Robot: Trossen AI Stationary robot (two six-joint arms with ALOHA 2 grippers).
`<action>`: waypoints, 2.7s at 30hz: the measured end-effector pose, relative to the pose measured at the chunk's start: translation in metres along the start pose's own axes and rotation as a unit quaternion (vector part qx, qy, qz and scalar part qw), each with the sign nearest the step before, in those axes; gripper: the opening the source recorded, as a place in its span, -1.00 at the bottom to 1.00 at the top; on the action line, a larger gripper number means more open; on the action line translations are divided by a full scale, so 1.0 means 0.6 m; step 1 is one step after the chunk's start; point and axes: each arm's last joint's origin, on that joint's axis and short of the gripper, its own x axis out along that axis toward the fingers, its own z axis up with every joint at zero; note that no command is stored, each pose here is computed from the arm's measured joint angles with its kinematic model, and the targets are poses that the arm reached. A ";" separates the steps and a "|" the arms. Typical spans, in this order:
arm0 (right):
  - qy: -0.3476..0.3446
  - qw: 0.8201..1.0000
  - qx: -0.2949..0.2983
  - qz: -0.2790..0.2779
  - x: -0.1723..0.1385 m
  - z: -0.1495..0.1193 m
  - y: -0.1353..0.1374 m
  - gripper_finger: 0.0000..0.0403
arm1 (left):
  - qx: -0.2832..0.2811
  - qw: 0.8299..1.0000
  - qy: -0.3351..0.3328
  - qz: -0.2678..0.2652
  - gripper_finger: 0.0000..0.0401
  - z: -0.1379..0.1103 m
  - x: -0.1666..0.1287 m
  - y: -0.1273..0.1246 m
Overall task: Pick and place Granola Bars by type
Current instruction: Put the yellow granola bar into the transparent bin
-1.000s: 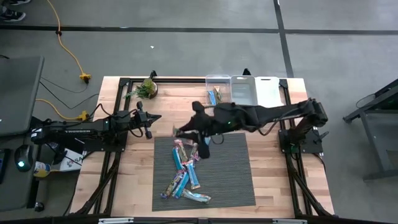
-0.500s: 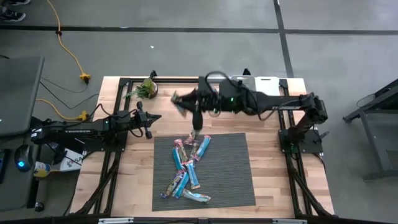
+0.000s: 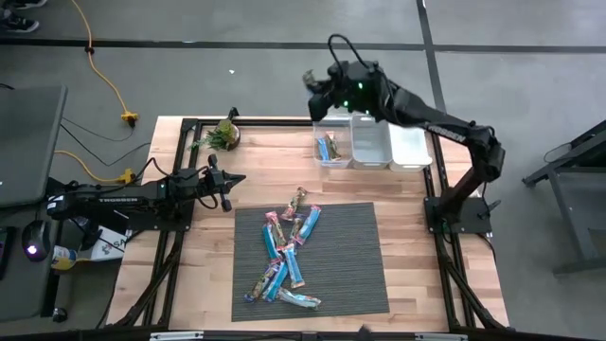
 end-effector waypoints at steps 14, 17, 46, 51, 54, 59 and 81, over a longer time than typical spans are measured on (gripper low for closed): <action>0.162 0.971 0.108 -0.140 0.118 -0.094 -0.150 -0.74 | 0.000 1.000 0.000 0.000 -1.00 0.000 0.000 0.000; 0.214 0.959 0.124 -0.142 0.143 -0.129 -0.166 -0.74 | 0.000 1.000 0.000 0.000 -1.00 0.000 0.000 0.000; 0.354 0.885 0.168 -0.251 0.180 -0.246 -0.151 -0.74 | 0.000 1.000 0.000 0.000 -1.00 0.000 0.000 0.000; 0.354 0.879 0.181 -0.261 0.177 -0.251 -0.137 -0.73 | 0.000 1.000 0.000 0.000 -1.00 0.000 0.000 0.000; 0.359 0.878 0.187 -0.256 0.177 -0.253 -0.129 -0.70 | 0.000 1.000 0.000 0.000 -1.00 0.000 0.000 0.000; 0.369 0.877 0.186 -0.246 0.175 -0.255 -0.125 -0.56 | 0.000 1.000 0.000 0.000 -1.00 0.000 0.000 0.000; 0.377 0.922 -0.014 -0.084 0.174 -0.232 -0.099 -0.24 | 0.000 1.000 0.000 0.000 -1.00 0.000 0.000 0.000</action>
